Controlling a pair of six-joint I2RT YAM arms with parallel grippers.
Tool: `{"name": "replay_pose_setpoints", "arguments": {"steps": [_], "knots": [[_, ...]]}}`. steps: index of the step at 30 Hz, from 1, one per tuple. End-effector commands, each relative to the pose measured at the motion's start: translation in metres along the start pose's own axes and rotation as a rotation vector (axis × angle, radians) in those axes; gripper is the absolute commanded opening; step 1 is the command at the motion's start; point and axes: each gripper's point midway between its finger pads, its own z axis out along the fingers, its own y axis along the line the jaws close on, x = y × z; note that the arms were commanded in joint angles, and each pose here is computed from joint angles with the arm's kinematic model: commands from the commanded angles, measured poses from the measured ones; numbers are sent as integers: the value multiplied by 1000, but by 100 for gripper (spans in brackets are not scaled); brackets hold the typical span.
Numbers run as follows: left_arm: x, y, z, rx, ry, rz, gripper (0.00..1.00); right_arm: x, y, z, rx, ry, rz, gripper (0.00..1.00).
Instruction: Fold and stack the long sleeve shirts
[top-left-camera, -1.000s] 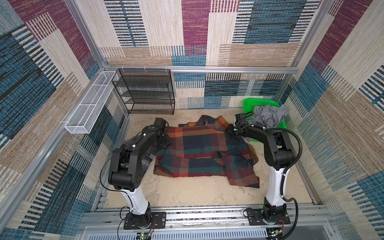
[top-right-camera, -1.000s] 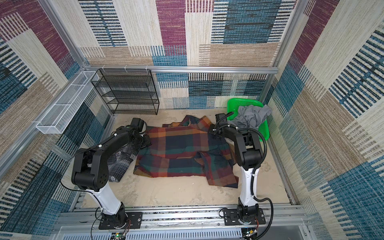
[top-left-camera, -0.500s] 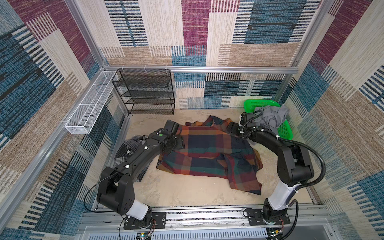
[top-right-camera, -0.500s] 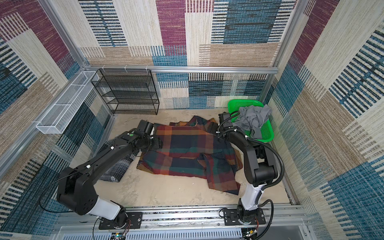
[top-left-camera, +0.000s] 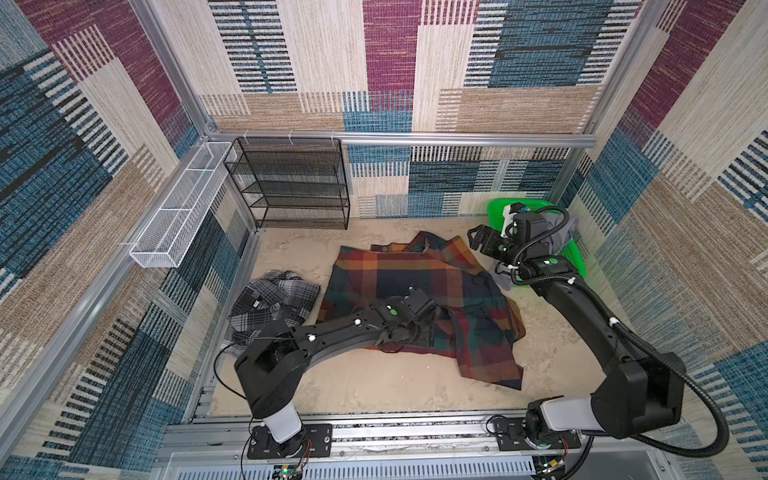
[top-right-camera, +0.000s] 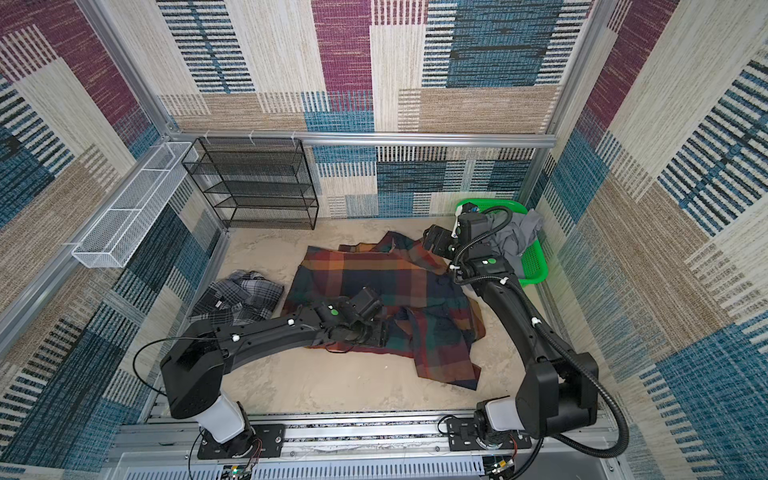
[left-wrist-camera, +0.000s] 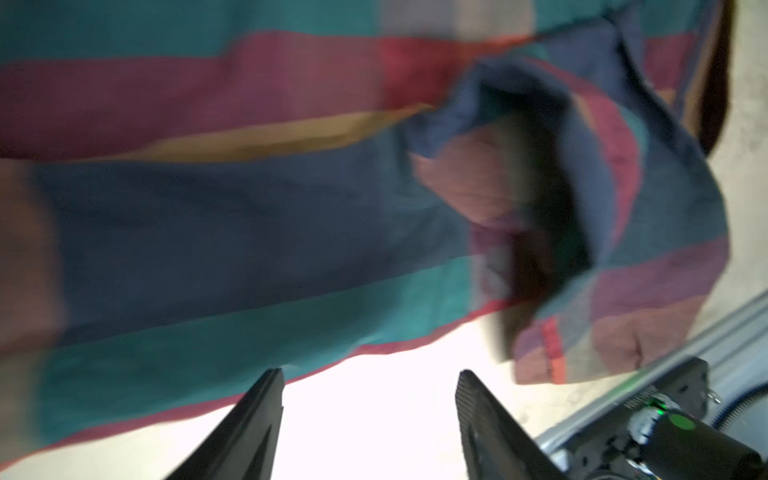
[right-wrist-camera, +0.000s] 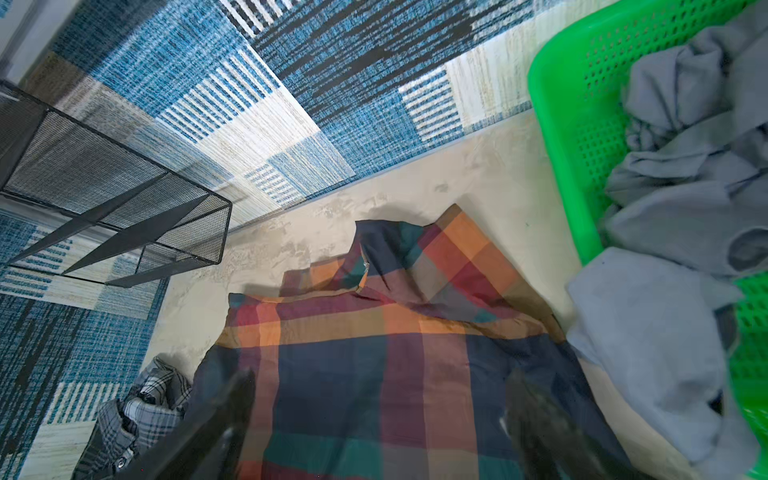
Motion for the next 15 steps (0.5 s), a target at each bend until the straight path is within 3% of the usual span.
{"name": "replay_pose_setpoints", "arguments": {"steps": [1, 6, 15], "knots": [[-1, -28, 12, 65, -13, -29, 70, -11, -5, -22, 36, -61, -25, 97], [11, -61, 31, 175, 22, -26, 70, -17, 1, -42, 15, -95, -27, 97], [21, -83, 48, 234, 33, -32, 67, -14, 5, -54, -12, -99, -28, 97]]}}
